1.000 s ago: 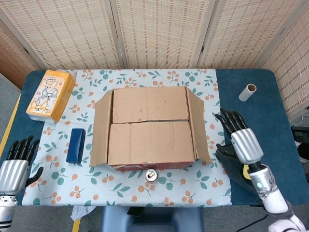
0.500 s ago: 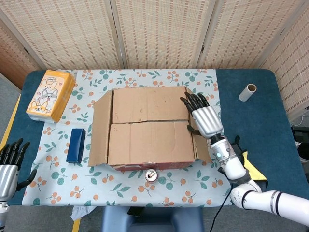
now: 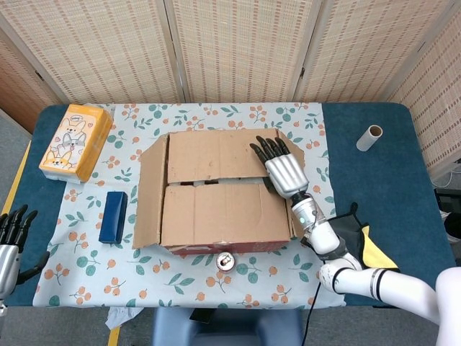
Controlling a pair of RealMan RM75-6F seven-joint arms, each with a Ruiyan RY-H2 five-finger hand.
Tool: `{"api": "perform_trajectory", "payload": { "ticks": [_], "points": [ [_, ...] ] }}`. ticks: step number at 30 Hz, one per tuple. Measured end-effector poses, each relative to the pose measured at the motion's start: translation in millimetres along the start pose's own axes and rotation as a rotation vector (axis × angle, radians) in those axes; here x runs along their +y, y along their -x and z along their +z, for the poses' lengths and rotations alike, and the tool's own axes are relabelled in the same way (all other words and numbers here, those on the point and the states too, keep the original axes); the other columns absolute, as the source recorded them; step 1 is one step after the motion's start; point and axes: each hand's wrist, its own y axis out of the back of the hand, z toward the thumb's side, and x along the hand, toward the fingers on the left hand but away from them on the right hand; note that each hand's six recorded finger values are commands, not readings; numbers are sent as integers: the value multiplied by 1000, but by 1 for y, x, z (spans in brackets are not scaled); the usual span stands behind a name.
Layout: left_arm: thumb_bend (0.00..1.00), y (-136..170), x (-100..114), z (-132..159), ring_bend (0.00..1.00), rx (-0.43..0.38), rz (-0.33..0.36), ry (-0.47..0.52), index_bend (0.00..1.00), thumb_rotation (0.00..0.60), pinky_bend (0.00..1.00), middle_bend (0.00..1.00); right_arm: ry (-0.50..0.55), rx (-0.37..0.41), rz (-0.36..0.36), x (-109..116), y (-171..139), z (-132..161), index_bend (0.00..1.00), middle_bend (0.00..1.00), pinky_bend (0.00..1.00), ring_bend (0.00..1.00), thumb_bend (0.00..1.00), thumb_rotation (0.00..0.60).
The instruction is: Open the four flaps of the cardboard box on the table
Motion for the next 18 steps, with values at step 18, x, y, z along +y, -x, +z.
{"api": "perform_trajectory", "payload": {
  "ticks": [18],
  "points": [
    [377,0,2,-4,0,8,7,5,0,600,0,0,76,-3,-139,48,24,7,0,0,0,0,341,600]
  ]
}}
